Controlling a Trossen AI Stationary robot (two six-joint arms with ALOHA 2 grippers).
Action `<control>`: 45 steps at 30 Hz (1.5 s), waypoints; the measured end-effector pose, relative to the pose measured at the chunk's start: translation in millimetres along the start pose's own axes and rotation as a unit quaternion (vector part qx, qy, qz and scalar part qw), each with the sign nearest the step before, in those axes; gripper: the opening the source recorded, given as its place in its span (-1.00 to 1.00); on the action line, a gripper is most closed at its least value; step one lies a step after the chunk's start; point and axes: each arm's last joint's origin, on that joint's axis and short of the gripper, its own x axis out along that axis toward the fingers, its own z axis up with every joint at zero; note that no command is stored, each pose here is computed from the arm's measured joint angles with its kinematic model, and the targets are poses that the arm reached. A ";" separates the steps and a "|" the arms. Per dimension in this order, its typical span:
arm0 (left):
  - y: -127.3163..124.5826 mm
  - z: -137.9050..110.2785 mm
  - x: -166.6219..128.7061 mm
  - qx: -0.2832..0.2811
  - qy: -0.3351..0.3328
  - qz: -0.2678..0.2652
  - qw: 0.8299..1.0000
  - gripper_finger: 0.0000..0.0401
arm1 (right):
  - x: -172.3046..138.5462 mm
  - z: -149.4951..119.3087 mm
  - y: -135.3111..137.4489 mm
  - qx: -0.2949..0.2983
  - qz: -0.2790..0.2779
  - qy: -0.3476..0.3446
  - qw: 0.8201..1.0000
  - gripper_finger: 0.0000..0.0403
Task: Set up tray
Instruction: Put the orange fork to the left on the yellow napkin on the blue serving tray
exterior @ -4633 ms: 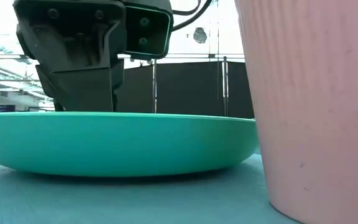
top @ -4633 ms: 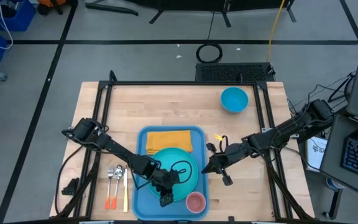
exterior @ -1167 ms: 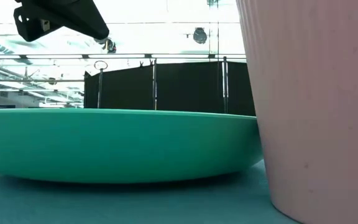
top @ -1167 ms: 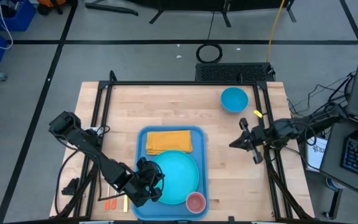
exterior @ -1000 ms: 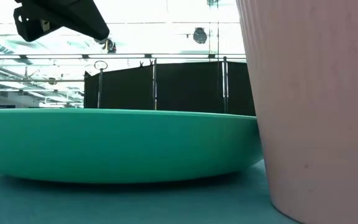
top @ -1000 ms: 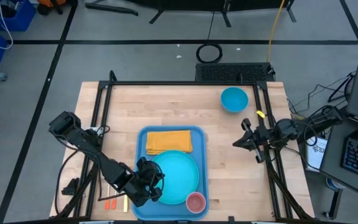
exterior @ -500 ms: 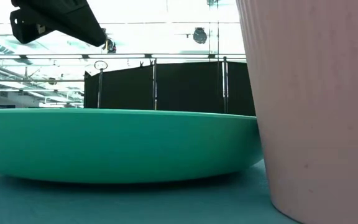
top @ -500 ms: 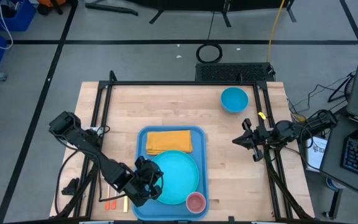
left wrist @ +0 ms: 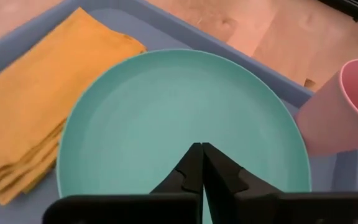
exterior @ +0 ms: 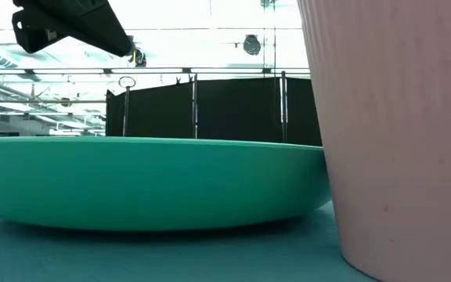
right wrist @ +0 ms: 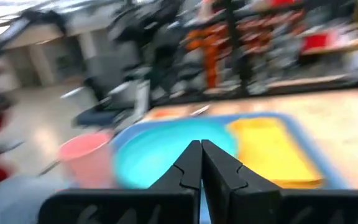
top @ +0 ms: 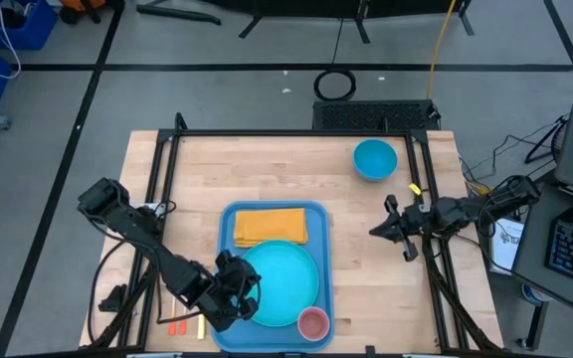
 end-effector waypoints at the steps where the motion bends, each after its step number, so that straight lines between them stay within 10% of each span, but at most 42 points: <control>1: 0.1 0.2 0.1 0.006 -0.002 0.001 1.000 -0.97 | -0.1 -1.9 1.1 0.004 0.023 0.013 1.000 -1.00; 14: 7.7 9.8 9.6 0.032 0.006 0.020 0.999 -0.98 | -0.3 -1.3 3.8 0.005 0.069 0.016 0.997 -1.00; 21: 9.3 6.9 7.7 0.021 0.046 0.013 0.999 -0.86 | -0.5 7.6 3.8 -0.099 0.048 -0.039 0.993 -1.00; 45: 23.6 -1.8 5.2 -0.145 0.114 0.082 0.979 -0.89 | -0.3 7.3 3.7 -0.104 0.048 -0.038 0.993 -1.00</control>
